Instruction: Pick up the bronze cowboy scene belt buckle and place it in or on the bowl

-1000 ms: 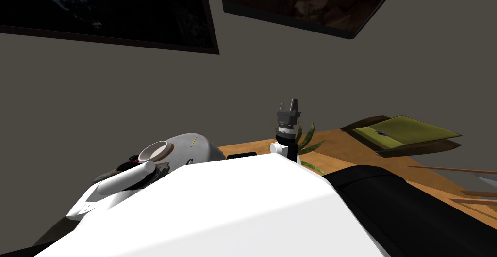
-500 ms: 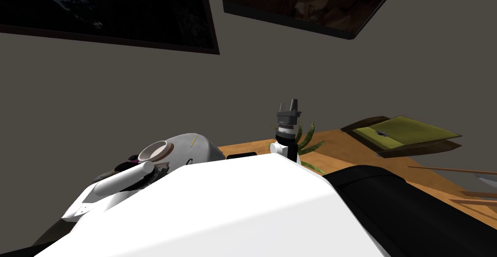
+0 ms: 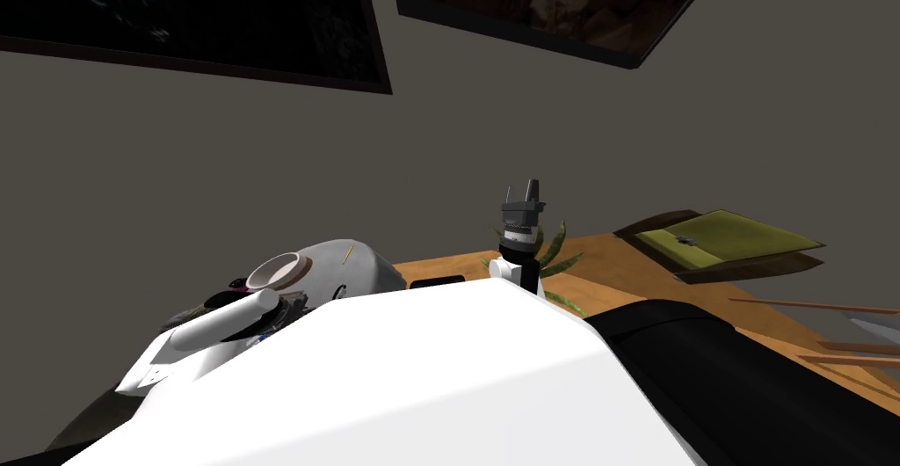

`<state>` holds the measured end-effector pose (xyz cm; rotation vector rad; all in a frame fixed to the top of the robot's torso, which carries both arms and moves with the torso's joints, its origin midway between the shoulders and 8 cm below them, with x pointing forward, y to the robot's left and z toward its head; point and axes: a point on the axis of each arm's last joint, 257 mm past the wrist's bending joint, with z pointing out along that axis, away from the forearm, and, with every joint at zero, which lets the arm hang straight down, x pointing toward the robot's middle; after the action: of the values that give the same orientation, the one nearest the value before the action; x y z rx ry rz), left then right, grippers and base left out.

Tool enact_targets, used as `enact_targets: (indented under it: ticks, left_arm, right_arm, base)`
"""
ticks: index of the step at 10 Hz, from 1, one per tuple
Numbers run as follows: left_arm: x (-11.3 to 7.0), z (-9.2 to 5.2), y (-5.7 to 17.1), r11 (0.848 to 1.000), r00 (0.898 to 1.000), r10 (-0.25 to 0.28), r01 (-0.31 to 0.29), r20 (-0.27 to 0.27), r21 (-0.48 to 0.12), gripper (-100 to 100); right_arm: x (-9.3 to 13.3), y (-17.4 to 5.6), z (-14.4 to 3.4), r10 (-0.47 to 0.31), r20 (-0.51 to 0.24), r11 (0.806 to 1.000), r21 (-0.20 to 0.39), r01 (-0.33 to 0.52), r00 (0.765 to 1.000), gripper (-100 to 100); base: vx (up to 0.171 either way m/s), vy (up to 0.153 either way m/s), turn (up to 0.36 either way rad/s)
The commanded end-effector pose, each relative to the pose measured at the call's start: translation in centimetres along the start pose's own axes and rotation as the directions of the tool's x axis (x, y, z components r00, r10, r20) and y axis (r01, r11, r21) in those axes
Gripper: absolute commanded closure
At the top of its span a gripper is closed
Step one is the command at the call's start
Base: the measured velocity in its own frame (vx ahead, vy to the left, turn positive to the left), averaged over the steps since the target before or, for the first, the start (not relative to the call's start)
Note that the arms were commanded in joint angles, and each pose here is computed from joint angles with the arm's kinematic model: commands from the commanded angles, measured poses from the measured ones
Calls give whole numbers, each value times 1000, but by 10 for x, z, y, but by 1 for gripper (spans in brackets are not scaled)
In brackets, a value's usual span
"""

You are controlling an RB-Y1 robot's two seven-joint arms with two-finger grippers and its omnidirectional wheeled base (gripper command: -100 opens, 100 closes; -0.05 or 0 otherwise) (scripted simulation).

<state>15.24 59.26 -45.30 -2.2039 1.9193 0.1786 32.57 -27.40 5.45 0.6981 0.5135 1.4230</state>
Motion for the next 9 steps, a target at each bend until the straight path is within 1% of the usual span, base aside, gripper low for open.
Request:
enact_targets:
  ticks: [1,3,4,6,7,8,9]
  left_arm:
    - [9,-1,-23,998,1000,-31,31,1,61,100]
    - [16,-4,-52,987,997,-74,74,-3,143,100]
    - [15,-4,-53,986,997,-74,74,-2,147,100]
    - [23,-10,-88,963,992,-124,124,-13,239,100]
    - [29,-13,-105,947,988,-150,151,-25,282,100]
    - [27,-14,-109,943,988,-152,151,-19,296,100]
    - [31,-18,-128,921,983,-180,179,-31,346,100]
  right_arm:
    - [0,0,0,0,0,1000,0,0,1000,0]
    - [0,0,0,0,0,1000,0,0,1000,0]
    - [0,0,0,0,0,1000,0,0,1000,0]
    - [0,0,0,0,0,1000,0,0,1000,0]
    - [0,0,0,0,0,1000,0,0,1000,0]
    - [0,0,0,0,0,1000,0,0,1000,0]
    - [0,0,0,0,0,1000,0,0,1000,0]
  base:
    - [-158,-65,-4]
    - [-177,-63,-12]
    - [-116,-55,-2]
    - [-154,-54,-5]
    - [-206,-61,-10]
    - [-133,-31,-2]
    - [-120,-21,5]
